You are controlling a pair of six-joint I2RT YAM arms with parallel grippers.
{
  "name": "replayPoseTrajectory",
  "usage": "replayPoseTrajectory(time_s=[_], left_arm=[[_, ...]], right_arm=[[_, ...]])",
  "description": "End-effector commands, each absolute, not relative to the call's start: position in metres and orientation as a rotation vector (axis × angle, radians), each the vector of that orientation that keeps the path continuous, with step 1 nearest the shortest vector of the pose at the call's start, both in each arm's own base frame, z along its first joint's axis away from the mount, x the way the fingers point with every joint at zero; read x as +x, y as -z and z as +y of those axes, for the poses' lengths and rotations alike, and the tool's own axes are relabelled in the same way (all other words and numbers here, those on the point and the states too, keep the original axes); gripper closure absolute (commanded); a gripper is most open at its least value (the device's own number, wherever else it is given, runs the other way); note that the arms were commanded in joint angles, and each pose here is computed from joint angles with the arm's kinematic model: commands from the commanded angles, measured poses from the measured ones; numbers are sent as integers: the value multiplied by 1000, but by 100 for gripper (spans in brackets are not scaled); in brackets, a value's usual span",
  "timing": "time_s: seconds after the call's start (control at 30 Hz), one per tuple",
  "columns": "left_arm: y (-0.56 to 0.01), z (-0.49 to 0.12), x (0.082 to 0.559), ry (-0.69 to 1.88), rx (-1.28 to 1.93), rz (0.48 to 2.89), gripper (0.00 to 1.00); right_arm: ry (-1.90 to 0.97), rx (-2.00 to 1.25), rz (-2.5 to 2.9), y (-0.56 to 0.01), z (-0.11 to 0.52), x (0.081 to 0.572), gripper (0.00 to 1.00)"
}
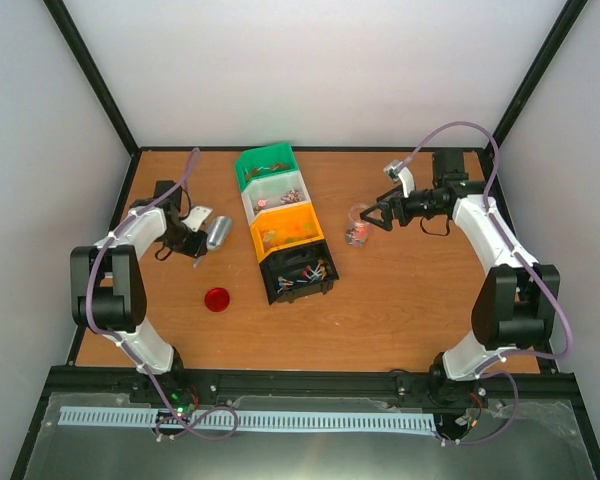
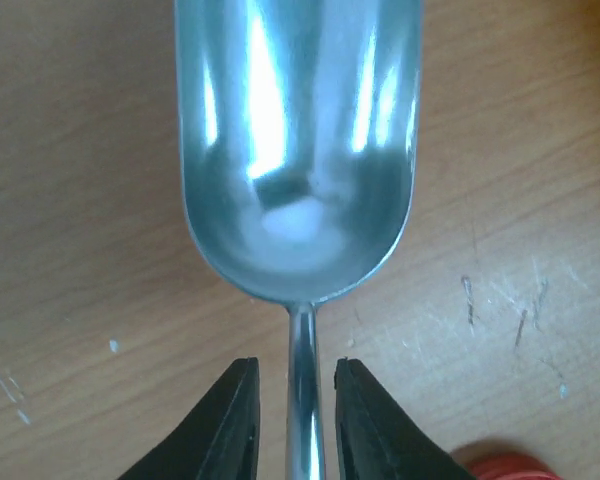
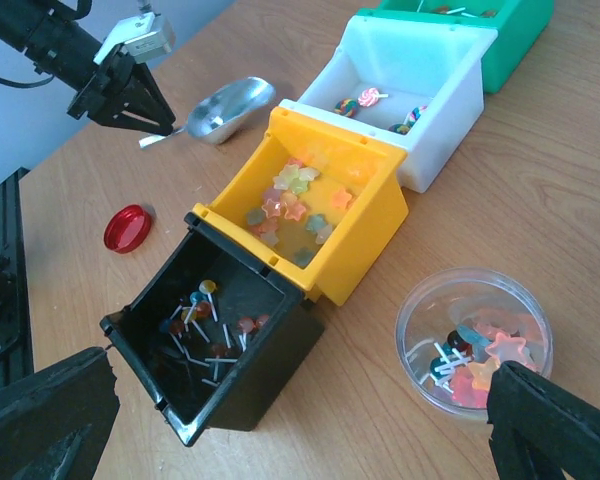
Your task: Pack the candies
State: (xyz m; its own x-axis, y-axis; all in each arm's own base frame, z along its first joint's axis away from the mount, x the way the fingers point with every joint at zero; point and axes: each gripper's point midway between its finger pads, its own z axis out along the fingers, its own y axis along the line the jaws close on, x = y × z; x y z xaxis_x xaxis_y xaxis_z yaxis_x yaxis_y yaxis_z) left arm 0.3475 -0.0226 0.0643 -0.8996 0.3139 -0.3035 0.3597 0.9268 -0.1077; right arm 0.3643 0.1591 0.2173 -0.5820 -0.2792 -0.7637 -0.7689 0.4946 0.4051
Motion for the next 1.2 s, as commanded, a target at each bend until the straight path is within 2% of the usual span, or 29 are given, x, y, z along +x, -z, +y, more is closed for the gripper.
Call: replayPoseTrajectory(time_s=[0.0, 0.23, 0.4, 0.57, 0.77, 1.17], left_arm=[[-74, -21, 334, 251, 509, 2840, 70], [-102, -30, 340, 306, 551, 2789, 69], [-132, -39, 327, 331, 727, 2680, 51], [-126, -47, 281, 384, 1030, 2647, 42], [-98, -54, 257, 334, 1240, 2651, 42], [-46, -64, 276, 152, 1340, 2744, 50]], right_arm=[[-968, -912, 2045, -228, 161, 355, 0], [-908, -930, 2035, -233, 158, 362, 0], [-898, -910, 2040, -235, 157, 361, 0], [-912, -913, 2036, -232, 158, 348, 0], [-904, -919, 2010, -228, 161, 342, 0], [-897, -1071, 1944, -220, 170, 330, 0]])
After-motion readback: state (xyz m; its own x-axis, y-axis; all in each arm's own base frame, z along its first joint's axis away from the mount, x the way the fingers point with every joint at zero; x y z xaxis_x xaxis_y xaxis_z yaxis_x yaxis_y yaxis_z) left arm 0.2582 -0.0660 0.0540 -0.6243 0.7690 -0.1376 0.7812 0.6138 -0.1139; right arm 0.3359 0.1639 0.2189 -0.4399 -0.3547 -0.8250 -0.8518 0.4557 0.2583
